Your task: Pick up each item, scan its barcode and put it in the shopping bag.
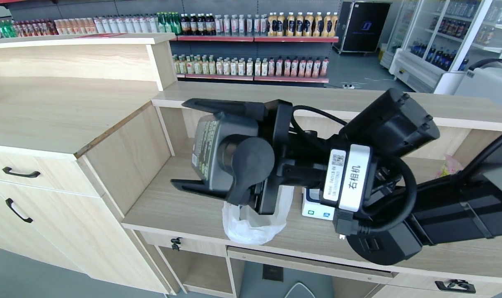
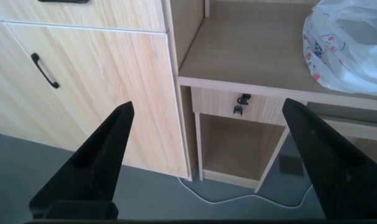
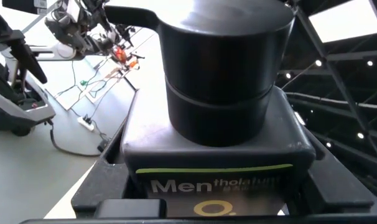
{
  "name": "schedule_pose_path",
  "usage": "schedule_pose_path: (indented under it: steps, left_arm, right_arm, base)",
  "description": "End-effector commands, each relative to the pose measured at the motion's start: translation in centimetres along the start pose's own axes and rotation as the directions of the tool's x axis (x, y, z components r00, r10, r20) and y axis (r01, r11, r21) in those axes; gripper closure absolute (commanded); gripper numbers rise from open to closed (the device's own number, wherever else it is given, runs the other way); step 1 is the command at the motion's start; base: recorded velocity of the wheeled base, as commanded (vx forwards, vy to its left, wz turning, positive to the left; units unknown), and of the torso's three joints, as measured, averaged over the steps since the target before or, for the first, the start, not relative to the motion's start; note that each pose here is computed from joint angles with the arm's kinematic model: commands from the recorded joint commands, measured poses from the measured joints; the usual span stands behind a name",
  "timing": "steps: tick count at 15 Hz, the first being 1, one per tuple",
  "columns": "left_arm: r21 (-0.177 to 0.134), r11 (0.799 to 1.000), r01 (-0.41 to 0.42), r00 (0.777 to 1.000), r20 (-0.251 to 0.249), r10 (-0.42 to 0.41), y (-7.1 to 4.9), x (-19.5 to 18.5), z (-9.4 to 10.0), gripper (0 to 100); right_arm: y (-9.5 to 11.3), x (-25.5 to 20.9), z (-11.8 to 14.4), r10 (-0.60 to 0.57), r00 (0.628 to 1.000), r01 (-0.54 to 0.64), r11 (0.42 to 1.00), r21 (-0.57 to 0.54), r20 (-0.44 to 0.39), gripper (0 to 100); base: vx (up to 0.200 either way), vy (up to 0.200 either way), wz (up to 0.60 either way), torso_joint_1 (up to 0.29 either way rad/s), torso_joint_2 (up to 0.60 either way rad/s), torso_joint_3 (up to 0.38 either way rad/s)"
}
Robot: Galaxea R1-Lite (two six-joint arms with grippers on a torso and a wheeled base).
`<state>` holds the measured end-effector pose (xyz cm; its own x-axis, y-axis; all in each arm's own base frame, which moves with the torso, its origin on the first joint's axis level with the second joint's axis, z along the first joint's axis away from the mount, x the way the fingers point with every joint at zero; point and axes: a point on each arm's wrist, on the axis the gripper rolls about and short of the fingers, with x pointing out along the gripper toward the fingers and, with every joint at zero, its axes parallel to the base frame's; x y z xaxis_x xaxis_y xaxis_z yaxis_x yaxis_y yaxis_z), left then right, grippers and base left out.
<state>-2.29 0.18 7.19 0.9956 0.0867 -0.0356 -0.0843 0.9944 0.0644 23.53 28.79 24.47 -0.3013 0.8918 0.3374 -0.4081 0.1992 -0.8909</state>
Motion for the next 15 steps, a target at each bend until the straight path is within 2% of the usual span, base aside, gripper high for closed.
schedule_pose_path:
  steps: [1, 3, 4, 5, 6, 7, 8, 9, 10, 11, 12, 13, 14, 15]
  left_arm:
    - [0.0, 1.0, -0.001, 1.0, 0.0, 0.001, 0.0, 0.0, 0.0, 0]
    - [0.0, 1.0, -0.001, 1.0, 0.0, 0.001, 0.0, 0.0, 0.0, 0]
    - [0.0, 1.0, -0.001, 1.0, 0.0, 0.001, 0.0, 0.0, 0.0, 0]
    - [0.0, 1.0, -0.001, 1.0, 0.0, 0.001, 0.0, 0.0, 0.0, 0]
    - [0.0, 1.0, -0.001, 1.0, 0.0, 0.001, 0.0, 0.0, 0.0, 0]
    - [0.0, 1.0, -0.001, 1.0, 0.0, 0.001, 0.0, 0.0, 0.0, 0]
    - [0.0, 1.0, -0.001, 1.0, 0.0, 0.001, 0.0, 0.0, 0.0, 0]
    - [0.0, 1.0, -0.001, 1.0, 0.0, 0.001, 0.0, 0.0, 0.0, 0]
    - [0.0, 1.0, -0.001, 1.0, 0.0, 0.001, 0.0, 0.0, 0.0, 0]
    - [0.0, 1.0, -0.001, 1.0, 0.0, 0.001, 0.0, 0.0, 0.0, 0]
    - [0.0, 1.0, -0.001, 1.0, 0.0, 0.001, 0.0, 0.0, 0.0, 0]
    - [0.0, 1.0, -0.001, 1.0, 0.0, 0.001, 0.0, 0.0, 0.0, 0]
    - [0.0, 1.0, -0.001, 1.0, 0.0, 0.001, 0.0, 0.0, 0.0, 0]
    - [0.0, 1.0, -0.001, 1.0, 0.0, 0.001, 0.0, 0.0, 0.0, 0]
  right_arm:
    - [0.9, 0.5, -0.7, 0.01, 1.0, -0.01, 1.0, 0.018, 0.004, 100]
    - [0.7, 0.6, -0.5, -0.005, 1.0, 0.006, 1.0, 0.014, -0.004, 100]
    - [-0.1, 0.1, 0.1, -0.043, 0.998, 0.044, 0.999, 0.013, -0.048, 100]
    - [-1.6, -1.6, 0.8, -0.108, 0.981, 0.112, 0.993, 0.02, -0.161, 100]
    - [-3.6, -3.8, 2.3, -0.201, 0.925, 0.219, 0.976, 0.02, -0.323, 100]
    - [-4.8, -6.6, 4.1, -0.27, 0.813, 0.338, 0.94, 0.041, -0.515, 100]
    - [-5.4, -9.3, 6.3, -0.291, 0.704, 0.437, 0.897, 0.072, -0.648, 100]
    - [-5.7, -12.1, 8.0, -0.296, 0.595, 0.528, 0.845, 0.085, -0.747, 100]
    - [-5.5, -16.3, 10.1, -0.298, 0.423, 0.676, 0.732, 0.079, -0.856, 100]
    - [-5.1, -19.2, 11.1, -0.306, 0.295, 0.777, 0.628, 0.04, -0.905, 100]
    - [-5.0, -20.8, 11.4, -0.314, 0.226, 0.824, 0.566, 0.009, -0.922, 100]
    - [-4.5, -24.6, 12.0, -0.3, 0.015, 0.917, 0.385, -0.106, -0.954, 100]
    - [-4.2, -26.2, 12.3, -0.272, -0.082, 0.941, 0.295, -0.164, -0.959, 100]
    - [-3.7, -27.5, 12.8, -0.24, -0.156, 0.95, 0.229, -0.212, -0.958, 100]
  base:
    - [0.0, 0.0, 0.0, 0.0, 0.0, 0.0]
    - [0.0, 0.0, 0.0, 0.0, 0.0, 0.0]
    - [0.0, 0.0, 0.0, 0.0, 0.0, 0.0]
    - [0.0, 0.0, 0.0, 0.0, 0.0, 0.0]
    - [0.0, 0.0, 0.0, 0.0, 0.0, 0.0]
    - [0.0, 0.0, 0.0, 0.0, 0.0, 0.0]
    - [0.0, 0.0, 0.0, 0.0, 0.0, 0.0]
    - [0.0, 0.0, 0.0, 0.0, 0.0, 0.0]
    - [0.0, 0.0, 0.0, 0.0, 0.0, 0.0]
    - [0.0, 0.0, 0.0, 0.0, 0.0, 0.0]
    - [0.0, 0.0, 0.0, 0.0, 0.0, 0.0]
    - [0.0, 0.0, 0.0, 0.0, 0.0, 0.0]
    - [0.0, 0.0, 0.0, 0.0, 0.0, 0.0]
    - [0.0, 0.0, 0.0, 0.0, 0.0, 0.0]
